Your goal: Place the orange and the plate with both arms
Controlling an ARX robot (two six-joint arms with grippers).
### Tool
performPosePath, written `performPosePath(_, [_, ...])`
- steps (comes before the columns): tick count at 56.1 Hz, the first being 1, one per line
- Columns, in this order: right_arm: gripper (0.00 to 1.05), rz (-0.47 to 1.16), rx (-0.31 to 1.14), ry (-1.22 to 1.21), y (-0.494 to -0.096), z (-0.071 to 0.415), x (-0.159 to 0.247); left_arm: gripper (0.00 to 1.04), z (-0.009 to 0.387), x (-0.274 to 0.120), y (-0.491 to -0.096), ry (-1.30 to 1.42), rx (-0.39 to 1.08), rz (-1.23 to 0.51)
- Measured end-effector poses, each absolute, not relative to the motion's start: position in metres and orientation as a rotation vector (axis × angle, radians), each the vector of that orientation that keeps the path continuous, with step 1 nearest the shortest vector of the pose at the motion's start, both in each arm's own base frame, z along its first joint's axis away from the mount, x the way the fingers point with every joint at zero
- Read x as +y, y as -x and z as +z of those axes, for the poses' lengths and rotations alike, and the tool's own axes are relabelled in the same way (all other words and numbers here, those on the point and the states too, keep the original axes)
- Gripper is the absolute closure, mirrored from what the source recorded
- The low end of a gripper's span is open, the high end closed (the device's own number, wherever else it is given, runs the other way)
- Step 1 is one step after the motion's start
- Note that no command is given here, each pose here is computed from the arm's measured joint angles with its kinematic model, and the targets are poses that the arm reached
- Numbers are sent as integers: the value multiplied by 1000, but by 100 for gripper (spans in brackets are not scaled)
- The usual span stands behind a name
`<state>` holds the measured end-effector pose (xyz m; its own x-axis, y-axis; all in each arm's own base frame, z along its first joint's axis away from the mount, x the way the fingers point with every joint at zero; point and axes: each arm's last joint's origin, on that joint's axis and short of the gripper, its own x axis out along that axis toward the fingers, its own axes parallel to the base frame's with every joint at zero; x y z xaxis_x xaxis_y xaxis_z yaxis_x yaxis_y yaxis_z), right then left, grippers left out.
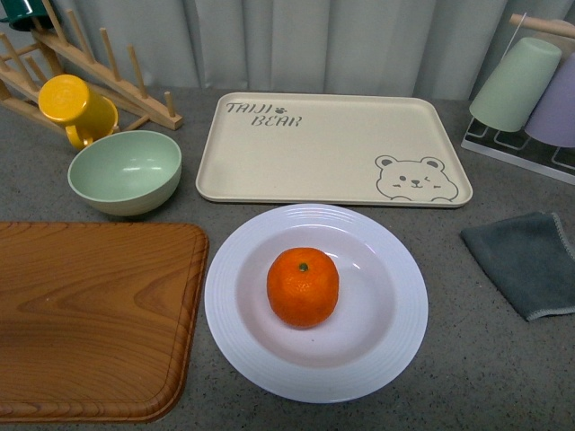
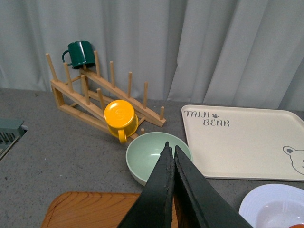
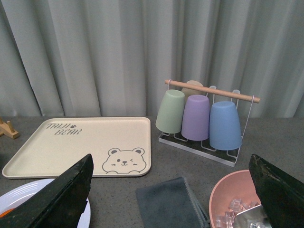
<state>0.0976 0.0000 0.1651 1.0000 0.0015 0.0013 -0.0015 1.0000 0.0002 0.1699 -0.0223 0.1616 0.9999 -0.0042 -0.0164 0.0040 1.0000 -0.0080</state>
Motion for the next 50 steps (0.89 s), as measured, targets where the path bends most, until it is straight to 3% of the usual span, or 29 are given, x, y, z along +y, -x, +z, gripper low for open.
performPosePath(21, [9, 2, -1, -1, -98, 165, 0, 101, 166, -1, -143, 7, 1, 2])
performPosePath(50, [9, 2, -1, 0, -98, 165, 0, 101, 173, 0, -121, 7, -22, -1])
